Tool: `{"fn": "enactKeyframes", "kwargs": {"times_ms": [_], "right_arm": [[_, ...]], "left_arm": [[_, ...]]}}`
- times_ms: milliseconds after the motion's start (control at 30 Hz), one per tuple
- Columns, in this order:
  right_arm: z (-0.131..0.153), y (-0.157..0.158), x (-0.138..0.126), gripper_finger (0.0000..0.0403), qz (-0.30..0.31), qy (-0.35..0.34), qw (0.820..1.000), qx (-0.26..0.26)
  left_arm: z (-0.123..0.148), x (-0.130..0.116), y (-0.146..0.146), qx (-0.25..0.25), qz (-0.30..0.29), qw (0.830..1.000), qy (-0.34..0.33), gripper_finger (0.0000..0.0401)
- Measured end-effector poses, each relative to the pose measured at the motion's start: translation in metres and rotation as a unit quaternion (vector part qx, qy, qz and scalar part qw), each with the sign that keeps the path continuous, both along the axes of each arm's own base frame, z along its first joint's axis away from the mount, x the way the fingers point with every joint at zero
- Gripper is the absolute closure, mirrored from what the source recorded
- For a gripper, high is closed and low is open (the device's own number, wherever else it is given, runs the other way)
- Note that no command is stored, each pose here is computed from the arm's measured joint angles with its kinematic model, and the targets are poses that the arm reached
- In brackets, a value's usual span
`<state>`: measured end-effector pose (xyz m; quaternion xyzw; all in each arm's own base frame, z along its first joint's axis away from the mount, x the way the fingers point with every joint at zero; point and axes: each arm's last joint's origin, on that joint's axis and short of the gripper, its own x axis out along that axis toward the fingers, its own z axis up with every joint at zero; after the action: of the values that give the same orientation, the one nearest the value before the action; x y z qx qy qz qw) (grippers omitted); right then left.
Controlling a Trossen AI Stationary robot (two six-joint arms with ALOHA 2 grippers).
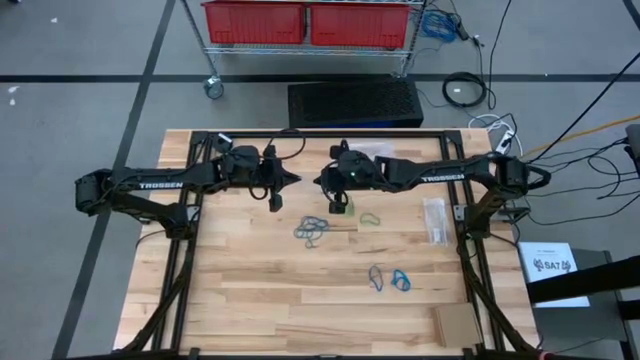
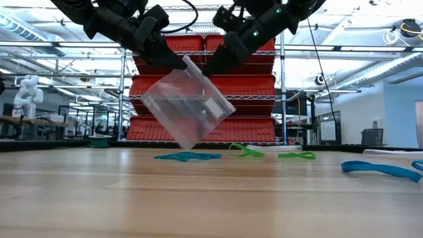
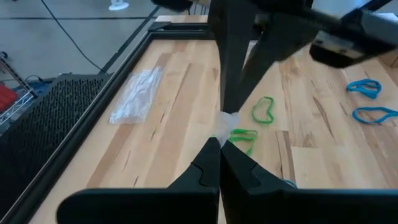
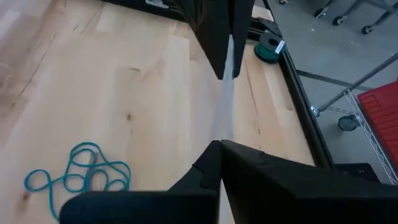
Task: Sort rubber bands
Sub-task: Put the blue rubber band into the transparent zip bag
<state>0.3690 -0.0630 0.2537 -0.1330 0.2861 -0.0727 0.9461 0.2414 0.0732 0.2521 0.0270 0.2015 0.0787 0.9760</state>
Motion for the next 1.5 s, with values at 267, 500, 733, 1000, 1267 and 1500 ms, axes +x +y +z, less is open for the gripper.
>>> {"fn": "enactKeyframes", "kwargs": {"times_ms": [267, 500, 733, 1000, 1267, 1500], "right_arm": [[0.003, -0.005, 0.004, 0.0403, -0.005, -0.030, 1.000, -0.007], [-0.008, -0.010, 0.009, 0.0403, -0.011, -0.025, 1.000, 0.003], [-0.041, -0.007, 0.021, 0.0403, -0.003, 0.014, 0.999, 0.038], [-0.018, -0.021, 0.012, 0.0403, -0.067, -0.026, 0.997, 0.023], [-0.039, -0.017, 0.009, 0.0403, 0.009, -0.047, 0.997, 0.053], [-0.049, -0.001, 0.006, 0.0402, 0.054, -0.117, 0.988, 0.083]], "left_arm": [[0.000, 0.000, 0.000, -0.001, 0.000, 1.000, 0.001, 0.0401], [0.000, 0.000, 0.000, 0.000, -0.001, 1.000, 0.000, 0.0401], [0.000, 0.000, 0.000, -0.001, 0.000, 1.000, -0.001, 0.0401], [-0.001, 0.001, -0.003, -0.004, -0.006, 1.000, 0.002, 0.0401], [-0.009, 0.008, -0.011, -0.013, -0.030, 0.999, 0.018, 0.0401], [-0.012, 0.013, -0.009, -0.018, -0.028, 0.999, 0.013, 0.0401]]}}
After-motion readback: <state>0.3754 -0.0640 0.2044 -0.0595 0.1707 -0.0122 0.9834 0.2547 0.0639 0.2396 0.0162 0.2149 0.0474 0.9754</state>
